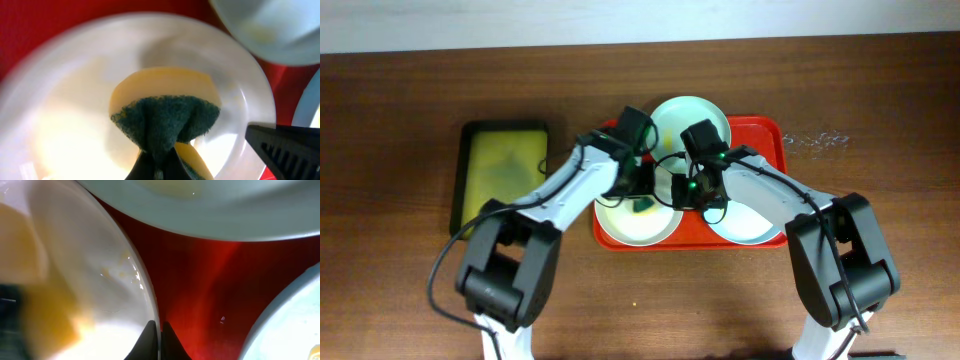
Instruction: Clean dirty plates on tray and stack at the side
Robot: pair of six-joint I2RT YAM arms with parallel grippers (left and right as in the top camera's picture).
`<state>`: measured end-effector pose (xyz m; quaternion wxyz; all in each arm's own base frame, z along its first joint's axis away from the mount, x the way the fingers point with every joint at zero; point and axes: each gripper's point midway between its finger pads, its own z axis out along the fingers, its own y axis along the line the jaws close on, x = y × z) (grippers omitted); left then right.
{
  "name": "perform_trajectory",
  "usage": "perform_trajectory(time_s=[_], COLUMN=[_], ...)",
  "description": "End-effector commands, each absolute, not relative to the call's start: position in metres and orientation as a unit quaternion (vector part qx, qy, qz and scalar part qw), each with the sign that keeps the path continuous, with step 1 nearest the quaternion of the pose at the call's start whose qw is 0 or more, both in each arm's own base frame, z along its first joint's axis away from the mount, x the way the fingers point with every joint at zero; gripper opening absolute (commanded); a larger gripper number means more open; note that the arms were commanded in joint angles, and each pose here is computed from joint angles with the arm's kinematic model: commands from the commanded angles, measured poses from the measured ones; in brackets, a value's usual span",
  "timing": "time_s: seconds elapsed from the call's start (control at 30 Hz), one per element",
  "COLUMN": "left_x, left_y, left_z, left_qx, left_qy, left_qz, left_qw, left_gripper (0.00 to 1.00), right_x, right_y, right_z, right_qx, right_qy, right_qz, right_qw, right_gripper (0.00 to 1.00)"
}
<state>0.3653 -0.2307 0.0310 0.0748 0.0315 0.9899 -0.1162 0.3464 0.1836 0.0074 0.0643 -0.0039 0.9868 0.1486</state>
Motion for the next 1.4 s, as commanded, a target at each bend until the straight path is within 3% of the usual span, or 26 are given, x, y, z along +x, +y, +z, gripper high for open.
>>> perform_trajectory(time_s=[0.0, 0.23, 0.33, 0.43, 0.53, 0.7, 0.9, 1.2, 1.37], left_x=[0.359, 0.399, 0.408, 0.37, 0.343, 0.323, 0.341, 0.37, 0.384], left_y=[-0.241, -0.133, -0.141, -0.19, -0.211, -0.212, -0.139, -0.145, -0.123], left_z=[0.005, 0.021, 0.043, 0.042, 0.044, 0.012, -0.003, 0.081, 0.148], left_qx=[0.03, -0.022, -0.026, 0.014, 0.069, 0.079, 0.033, 0.019, -0.049], left_qy=[0.992, 0.984, 0.986, 0.999, 0.991, 0.992, 0.992, 0.987, 0.981], left_qz=[-0.112, 0.125, 0.099, -0.044, -0.106, -0.088, 0.115, 0.089, -0.027], left_qw=[0.047, 0.129, 0.131, 0.024, -0.032, -0.042, 0.027, 0.129, 0.187], left_gripper=[0.0, 0.0, 0.0, 0.0, 0.0, 0.0, 0.0, 0.0, 0.0], right_x=[0.345, 0.344, 0.344, 0.344, 0.346, 0.345, 0.344, 0.342, 0.368], right_y=[0.177, 0.177, 0.177, 0.177, 0.178, 0.177, 0.177, 0.18, 0.178], right_z=[0.0, 0.0, 0.0, 0.0, 0.0, 0.0, 0.0, 0.002, 0.07], right_qx=[-0.004, -0.004, -0.003, -0.003, -0.004, -0.004, -0.003, -0.005, -0.043], right_qy=[0.989, 0.99, 0.99, 0.99, 0.989, 0.989, 0.99, 0.989, 0.985], right_qz=[0.133, 0.132, 0.132, 0.132, 0.134, 0.133, 0.132, 0.141, 0.116], right_qw=[0.06, 0.058, 0.058, 0.058, 0.061, 0.059, 0.058, 0.053, 0.122], right_gripper=[0.04, 0.04, 0.04, 0.04, 0.04, 0.04, 0.04, 0.04, 0.04])
